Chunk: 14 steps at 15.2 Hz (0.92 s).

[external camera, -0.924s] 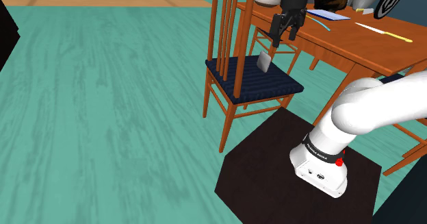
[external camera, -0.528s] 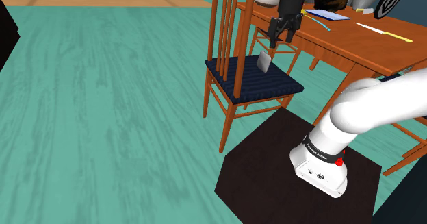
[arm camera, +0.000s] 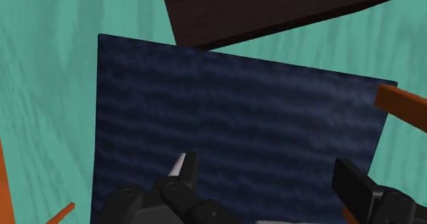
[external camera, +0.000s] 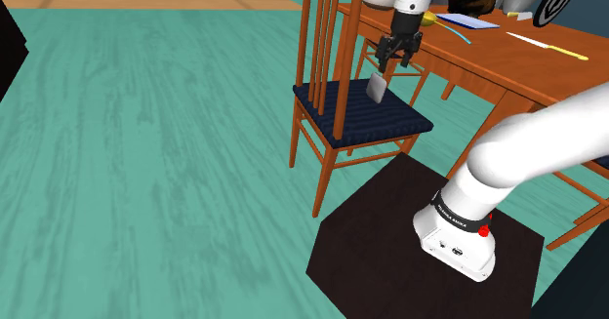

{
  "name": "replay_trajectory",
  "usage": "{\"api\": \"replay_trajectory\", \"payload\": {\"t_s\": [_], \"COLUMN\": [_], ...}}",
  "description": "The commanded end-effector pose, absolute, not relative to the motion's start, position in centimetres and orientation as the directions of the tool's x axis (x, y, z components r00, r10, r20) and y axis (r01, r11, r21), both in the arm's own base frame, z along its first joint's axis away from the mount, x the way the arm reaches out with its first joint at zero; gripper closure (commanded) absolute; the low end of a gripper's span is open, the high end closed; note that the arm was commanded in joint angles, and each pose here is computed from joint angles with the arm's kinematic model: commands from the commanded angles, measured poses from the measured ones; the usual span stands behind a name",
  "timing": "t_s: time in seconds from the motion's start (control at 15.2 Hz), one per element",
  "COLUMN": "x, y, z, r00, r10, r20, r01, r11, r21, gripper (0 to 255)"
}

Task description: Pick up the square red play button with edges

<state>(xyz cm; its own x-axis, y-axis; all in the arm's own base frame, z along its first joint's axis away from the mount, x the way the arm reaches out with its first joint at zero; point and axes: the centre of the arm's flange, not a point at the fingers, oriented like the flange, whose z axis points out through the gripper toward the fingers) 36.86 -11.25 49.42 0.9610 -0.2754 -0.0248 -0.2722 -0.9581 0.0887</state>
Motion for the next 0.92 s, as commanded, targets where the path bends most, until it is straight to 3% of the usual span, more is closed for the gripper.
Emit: {"api": "replay_trajectory", "payload": {"t_s": [0.0, 0.86], "x": [37.7, 41.3], "y": [-13.4, -23.6], "z": [48.0, 40.8], "r00": [0.954, 0.915], "r10": [-0.298, -0.402], "r20": [-0.012, 0.039], "r01": [-0.296, -0.404], "r11": [-0.951, -0.914], "r21": [0.083, 0.05], "gripper": [0, 0]}}
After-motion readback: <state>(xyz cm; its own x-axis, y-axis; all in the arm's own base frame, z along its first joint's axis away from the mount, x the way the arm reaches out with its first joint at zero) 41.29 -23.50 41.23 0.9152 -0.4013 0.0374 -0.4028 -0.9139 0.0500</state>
